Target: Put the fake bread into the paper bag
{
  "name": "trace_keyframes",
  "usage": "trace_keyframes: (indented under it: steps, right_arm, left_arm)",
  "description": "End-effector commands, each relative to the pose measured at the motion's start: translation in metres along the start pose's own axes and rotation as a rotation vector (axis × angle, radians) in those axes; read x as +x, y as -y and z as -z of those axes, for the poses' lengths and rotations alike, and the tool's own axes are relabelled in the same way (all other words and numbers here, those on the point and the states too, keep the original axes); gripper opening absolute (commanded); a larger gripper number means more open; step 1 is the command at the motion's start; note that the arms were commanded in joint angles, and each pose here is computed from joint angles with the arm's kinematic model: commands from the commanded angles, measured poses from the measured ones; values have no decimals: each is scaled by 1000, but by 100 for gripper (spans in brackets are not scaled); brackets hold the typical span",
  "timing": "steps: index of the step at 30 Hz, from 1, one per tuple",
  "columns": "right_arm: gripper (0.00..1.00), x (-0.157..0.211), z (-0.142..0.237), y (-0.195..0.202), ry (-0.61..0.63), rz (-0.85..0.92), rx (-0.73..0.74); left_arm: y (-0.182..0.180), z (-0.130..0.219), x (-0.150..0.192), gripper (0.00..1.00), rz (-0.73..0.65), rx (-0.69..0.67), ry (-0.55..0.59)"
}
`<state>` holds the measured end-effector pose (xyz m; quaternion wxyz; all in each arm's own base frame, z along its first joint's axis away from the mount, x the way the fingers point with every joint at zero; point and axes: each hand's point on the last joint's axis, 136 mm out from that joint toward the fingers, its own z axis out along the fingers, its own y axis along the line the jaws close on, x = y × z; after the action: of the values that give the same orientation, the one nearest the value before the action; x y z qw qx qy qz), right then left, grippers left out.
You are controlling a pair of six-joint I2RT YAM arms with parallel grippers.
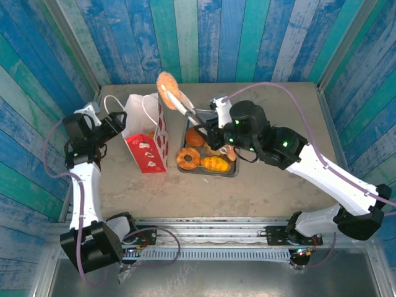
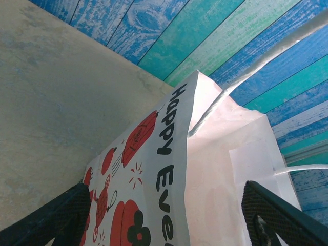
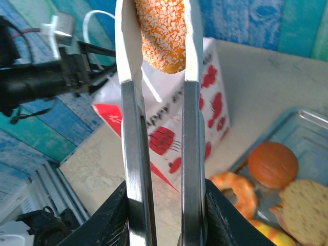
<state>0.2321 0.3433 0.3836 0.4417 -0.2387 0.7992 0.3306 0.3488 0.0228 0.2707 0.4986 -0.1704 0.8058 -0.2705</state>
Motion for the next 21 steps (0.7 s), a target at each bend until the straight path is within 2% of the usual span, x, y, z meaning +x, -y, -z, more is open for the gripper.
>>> trace_keyframes:
  steps: [1,5,11,21]
  right_arm:
    - [26,-37,3,-30,141,35,-46]
    - [26,-36,-15,-56,172,38,-111]
    - [26,-28,-48,-79,136,16,-177]
    - [27,5,-100,-75,33,-25,-134]
  left_arm:
    - [5,-5,-2,77,-7,39,-1]
    - [4,-7,1,73,0,44,-7]
    - [-1,-9,5,67,1,34,-13]
    - [-6,-12,9,55,13,26,-15]
